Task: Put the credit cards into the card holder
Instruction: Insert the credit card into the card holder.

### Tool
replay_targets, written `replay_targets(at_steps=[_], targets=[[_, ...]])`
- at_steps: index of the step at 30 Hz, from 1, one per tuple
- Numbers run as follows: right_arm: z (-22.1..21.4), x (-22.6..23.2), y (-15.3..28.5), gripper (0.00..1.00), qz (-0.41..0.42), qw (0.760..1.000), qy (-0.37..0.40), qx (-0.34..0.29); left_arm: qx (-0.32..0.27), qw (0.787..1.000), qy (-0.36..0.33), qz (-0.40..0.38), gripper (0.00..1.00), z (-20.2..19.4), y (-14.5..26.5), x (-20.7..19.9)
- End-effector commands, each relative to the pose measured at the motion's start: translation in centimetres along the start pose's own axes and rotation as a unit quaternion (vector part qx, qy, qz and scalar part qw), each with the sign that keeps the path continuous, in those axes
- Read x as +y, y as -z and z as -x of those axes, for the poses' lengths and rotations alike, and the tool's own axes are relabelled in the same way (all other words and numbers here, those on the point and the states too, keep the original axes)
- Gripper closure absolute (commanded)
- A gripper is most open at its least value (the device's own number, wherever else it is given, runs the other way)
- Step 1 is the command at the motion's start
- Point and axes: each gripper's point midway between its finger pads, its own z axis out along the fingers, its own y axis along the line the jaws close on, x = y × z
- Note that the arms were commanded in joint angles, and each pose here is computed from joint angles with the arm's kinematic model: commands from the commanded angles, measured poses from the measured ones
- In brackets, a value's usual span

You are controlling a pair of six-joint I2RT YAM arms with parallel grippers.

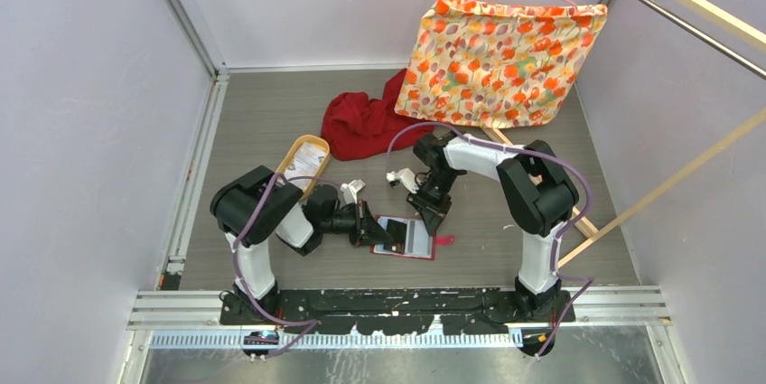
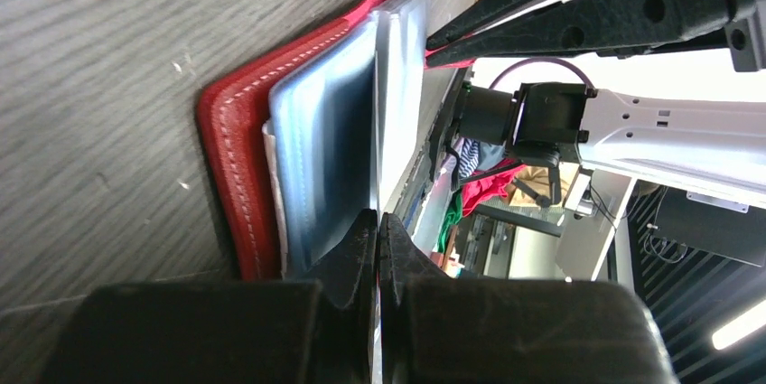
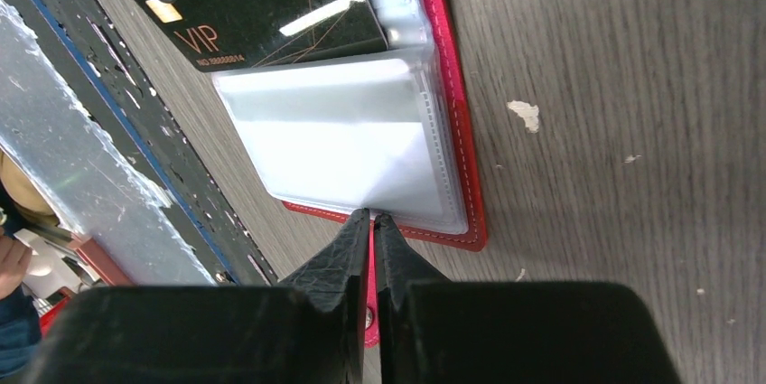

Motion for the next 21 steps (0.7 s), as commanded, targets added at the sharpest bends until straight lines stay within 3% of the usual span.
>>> replay_targets(at_steps=[1, 21], targets=[[0.86, -0.43, 0.48, 0.89, -0.017, 1.000, 0.008, -0.003, -0.003, 0.999, -0.035, -0.009, 1.00, 0.08, 0.36, -1.27], [0.94, -0.44, 0.81, 0.89, -0.023, 1.000, 0.011, -0.005, 0.008, 0.999, -0.040, -0.008, 1.00, 0.37, -0.13, -1.53]])
